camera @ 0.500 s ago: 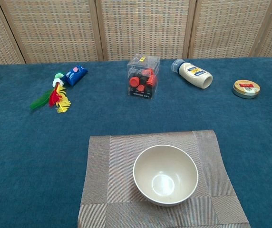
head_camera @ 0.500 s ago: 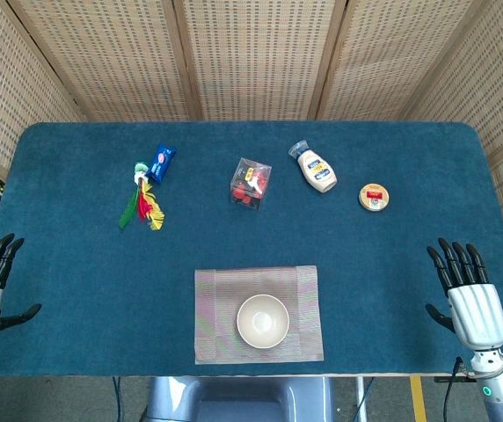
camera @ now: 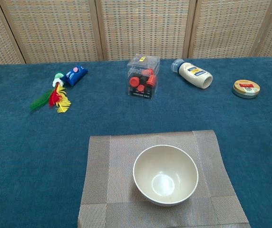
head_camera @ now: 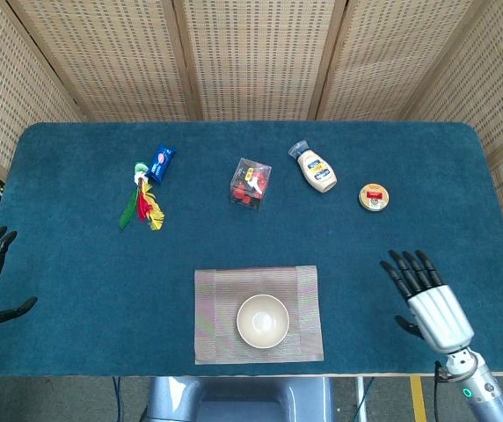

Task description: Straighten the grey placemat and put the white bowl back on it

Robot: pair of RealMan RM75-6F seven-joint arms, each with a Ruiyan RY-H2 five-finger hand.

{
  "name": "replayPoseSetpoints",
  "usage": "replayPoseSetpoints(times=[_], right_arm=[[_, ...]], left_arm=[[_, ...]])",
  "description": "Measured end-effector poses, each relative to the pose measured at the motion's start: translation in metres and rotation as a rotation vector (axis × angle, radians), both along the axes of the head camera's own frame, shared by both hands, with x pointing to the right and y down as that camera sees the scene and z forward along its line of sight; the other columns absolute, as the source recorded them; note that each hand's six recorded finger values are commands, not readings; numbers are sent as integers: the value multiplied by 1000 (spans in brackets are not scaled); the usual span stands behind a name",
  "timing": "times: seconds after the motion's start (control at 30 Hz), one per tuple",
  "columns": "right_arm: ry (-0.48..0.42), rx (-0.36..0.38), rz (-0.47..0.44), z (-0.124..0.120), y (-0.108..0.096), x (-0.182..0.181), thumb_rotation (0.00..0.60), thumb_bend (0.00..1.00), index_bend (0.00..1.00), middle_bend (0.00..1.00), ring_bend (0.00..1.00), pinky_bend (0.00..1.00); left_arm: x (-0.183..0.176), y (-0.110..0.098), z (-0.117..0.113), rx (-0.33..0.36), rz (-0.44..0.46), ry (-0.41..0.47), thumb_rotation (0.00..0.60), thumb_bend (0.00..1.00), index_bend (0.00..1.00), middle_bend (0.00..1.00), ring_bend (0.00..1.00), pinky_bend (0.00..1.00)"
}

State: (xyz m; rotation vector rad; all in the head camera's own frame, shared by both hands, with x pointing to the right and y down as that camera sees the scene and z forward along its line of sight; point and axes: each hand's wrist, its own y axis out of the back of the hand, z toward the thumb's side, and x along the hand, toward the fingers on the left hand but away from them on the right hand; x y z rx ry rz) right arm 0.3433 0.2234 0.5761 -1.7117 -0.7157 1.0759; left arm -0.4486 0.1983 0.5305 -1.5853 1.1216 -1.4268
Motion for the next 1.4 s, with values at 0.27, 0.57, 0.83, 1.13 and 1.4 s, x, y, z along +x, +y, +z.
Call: replayPoseSetpoints(times=[0.27, 0.57, 0.83, 1.13, 1.4], right_arm=[[-48, -165, -377, 21, -6, -87, 600, 103, 196, 0, 0, 0], [-27, -243, -611, 39, 14, -161, 600, 275, 281, 0, 0, 0], [-6, -256, -657, 57, 22, -193, 600, 364, 324, 0, 0, 0], [16, -226, -649, 74, 18, -203, 600, 484, 496, 0, 0, 0], [-34, -253, -584, 81, 12, -201, 600, 562, 689, 0, 0, 0]], left_arm=[[7, -13, 3, 14, 33, -16, 600, 0, 0, 0, 0, 0], [5, -16, 7, -3, 25, -6, 600, 0, 0, 0, 0, 0], [3, -17, 4, 2, 13, 10, 600, 0, 0, 0, 0, 0], [2, -17, 1, 6, 10, 18, 600, 0, 0, 0, 0, 0], [2, -17, 2, 2, 10, 19, 600, 0, 0, 0, 0, 0]])
